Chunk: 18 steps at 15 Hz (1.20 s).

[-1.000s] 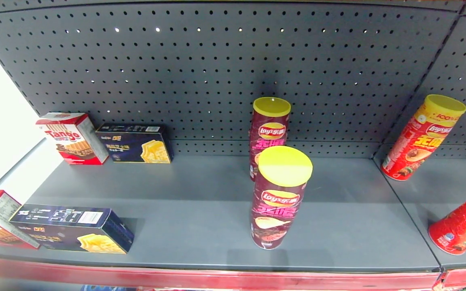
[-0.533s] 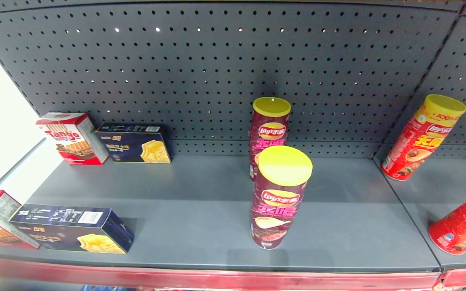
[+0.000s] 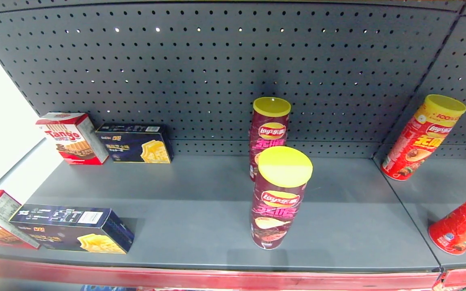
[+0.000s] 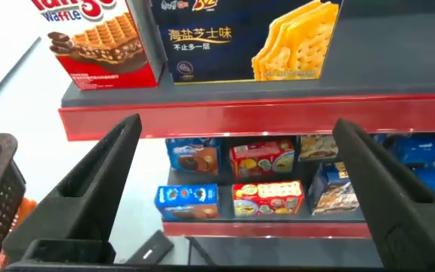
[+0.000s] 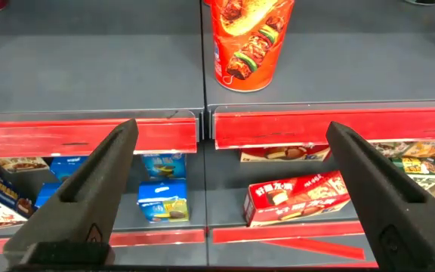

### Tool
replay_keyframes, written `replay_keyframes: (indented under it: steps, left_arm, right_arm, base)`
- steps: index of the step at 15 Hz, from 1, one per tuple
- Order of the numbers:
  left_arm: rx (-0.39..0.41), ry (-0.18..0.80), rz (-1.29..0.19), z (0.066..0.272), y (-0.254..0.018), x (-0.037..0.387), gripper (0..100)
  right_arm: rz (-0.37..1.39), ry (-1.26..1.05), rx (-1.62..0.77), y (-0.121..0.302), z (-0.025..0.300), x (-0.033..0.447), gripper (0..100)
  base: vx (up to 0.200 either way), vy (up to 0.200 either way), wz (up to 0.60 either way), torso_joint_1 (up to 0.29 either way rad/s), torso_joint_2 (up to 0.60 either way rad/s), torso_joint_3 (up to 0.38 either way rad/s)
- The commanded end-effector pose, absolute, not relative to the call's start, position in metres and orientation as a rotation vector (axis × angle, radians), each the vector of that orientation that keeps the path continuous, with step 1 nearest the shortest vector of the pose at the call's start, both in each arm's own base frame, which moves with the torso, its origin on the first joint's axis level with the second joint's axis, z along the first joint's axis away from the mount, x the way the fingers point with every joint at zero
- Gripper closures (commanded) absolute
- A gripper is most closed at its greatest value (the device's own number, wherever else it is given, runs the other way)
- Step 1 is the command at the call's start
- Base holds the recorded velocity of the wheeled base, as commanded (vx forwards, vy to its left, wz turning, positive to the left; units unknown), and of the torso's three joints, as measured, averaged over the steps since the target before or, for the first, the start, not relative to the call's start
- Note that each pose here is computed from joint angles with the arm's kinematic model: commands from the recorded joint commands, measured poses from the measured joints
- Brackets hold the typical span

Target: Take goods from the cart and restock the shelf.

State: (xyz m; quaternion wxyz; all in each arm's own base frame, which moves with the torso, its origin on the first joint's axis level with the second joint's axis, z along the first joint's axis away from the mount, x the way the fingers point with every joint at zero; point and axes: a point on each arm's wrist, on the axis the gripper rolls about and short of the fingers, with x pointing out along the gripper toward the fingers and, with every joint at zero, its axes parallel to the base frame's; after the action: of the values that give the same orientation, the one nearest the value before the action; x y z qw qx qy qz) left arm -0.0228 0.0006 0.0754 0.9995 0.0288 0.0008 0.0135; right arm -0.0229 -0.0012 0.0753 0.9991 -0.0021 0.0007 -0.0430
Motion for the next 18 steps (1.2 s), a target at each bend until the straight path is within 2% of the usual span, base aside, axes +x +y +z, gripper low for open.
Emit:
replay_keyframes:
  steps: [1, 2, 18]
  left_arm:
    - [0.041, 0.001, 0.025, 0.0761, 0.0006, -0.0227, 0]
    - [0.006, 0.000, 0.026, 0.0761, 0.0006, -0.0227, 0]
    - [0.005, -0.001, 0.017, 0.0763, 0.0004, -0.0227, 0]
  right_arm:
    - [-0.086, 0.002, -0.005, -0.0012, 0.0753, -0.0229, 0]
    - [-0.086, 0.002, -0.005, -0.0012, 0.0753, -0.0229, 0]
    - [-0.046, 0.000, -0.008, -0.0003, 0.0755, -0.0228, 0]
  base:
    - [0.000, 0.000, 0.00, 0.000, 0.00, 0.000]
    - [0.000, 0.000, 0.00, 0.000, 0.00, 0.000]
    - [0.000, 0.000, -0.04, 0.000, 0.00, 0.000]
